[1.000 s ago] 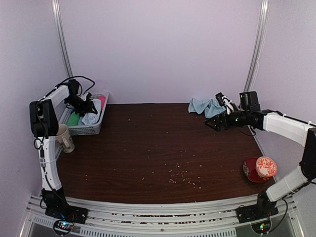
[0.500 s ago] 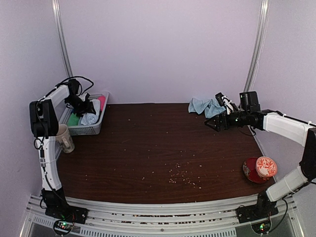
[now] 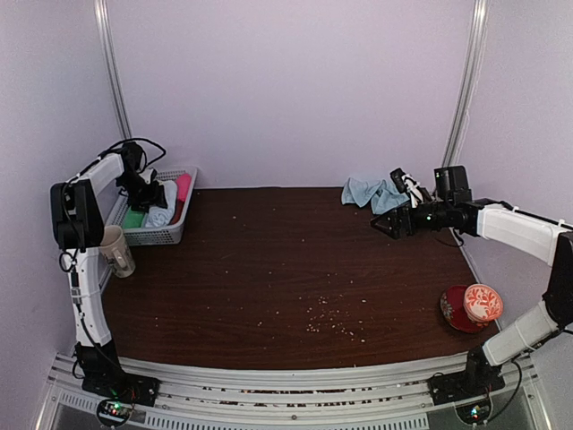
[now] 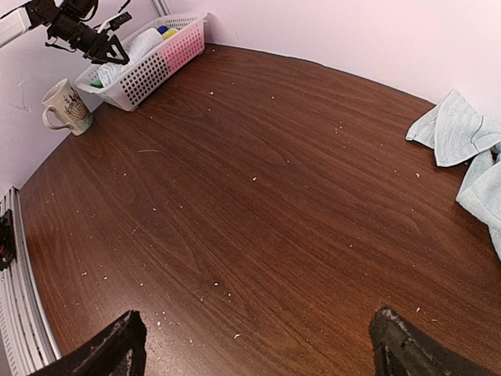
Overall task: Roll the towels
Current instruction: Place the towel in the storage box.
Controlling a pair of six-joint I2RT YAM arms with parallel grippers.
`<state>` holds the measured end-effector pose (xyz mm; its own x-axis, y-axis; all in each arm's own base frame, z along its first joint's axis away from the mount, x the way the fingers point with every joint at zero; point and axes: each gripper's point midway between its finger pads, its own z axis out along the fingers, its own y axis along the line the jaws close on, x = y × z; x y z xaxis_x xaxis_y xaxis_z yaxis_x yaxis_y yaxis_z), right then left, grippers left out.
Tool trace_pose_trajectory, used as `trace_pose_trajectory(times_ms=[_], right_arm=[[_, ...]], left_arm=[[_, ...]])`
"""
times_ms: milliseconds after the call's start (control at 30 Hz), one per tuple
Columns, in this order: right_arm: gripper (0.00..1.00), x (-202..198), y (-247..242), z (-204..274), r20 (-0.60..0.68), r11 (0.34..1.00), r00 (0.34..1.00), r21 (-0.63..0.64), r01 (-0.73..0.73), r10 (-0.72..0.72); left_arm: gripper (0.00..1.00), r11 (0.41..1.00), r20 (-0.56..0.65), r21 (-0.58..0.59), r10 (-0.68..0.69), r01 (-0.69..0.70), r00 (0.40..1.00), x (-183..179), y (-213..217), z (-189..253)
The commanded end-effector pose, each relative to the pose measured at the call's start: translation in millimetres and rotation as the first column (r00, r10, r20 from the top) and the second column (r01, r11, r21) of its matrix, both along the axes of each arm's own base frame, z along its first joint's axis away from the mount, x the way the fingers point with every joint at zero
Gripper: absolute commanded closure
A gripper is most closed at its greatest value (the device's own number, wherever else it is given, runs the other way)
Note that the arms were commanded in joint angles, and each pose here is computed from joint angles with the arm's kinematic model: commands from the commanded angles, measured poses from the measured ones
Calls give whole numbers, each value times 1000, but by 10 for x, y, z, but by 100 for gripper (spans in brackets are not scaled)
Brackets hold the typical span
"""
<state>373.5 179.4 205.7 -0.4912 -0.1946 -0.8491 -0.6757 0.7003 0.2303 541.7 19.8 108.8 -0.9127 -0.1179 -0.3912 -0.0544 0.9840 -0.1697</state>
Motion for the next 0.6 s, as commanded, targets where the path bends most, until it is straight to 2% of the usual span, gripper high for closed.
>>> trace_pose_trajectory(times_ms=[0, 267, 433, 567], right_arm=[[0, 33, 14, 59, 5, 1000, 1000, 12, -7, 7], [0, 37, 15, 53, 4, 1000, 1000, 10, -8, 8], [0, 41, 20, 32, 0, 1000, 1000, 9, -8, 8], [0, 48, 20, 3, -8, 1000, 1000, 5, -7, 7]], left_arm=[[33, 994, 54, 89, 59, -63, 997, 15, 227, 149], [35, 987, 93, 127, 91, -103, 991, 7, 310, 259], [35, 997, 109, 56, 53, -59, 993, 16, 154, 262], [32, 998, 169, 30, 47, -52, 984, 51, 82, 392]])
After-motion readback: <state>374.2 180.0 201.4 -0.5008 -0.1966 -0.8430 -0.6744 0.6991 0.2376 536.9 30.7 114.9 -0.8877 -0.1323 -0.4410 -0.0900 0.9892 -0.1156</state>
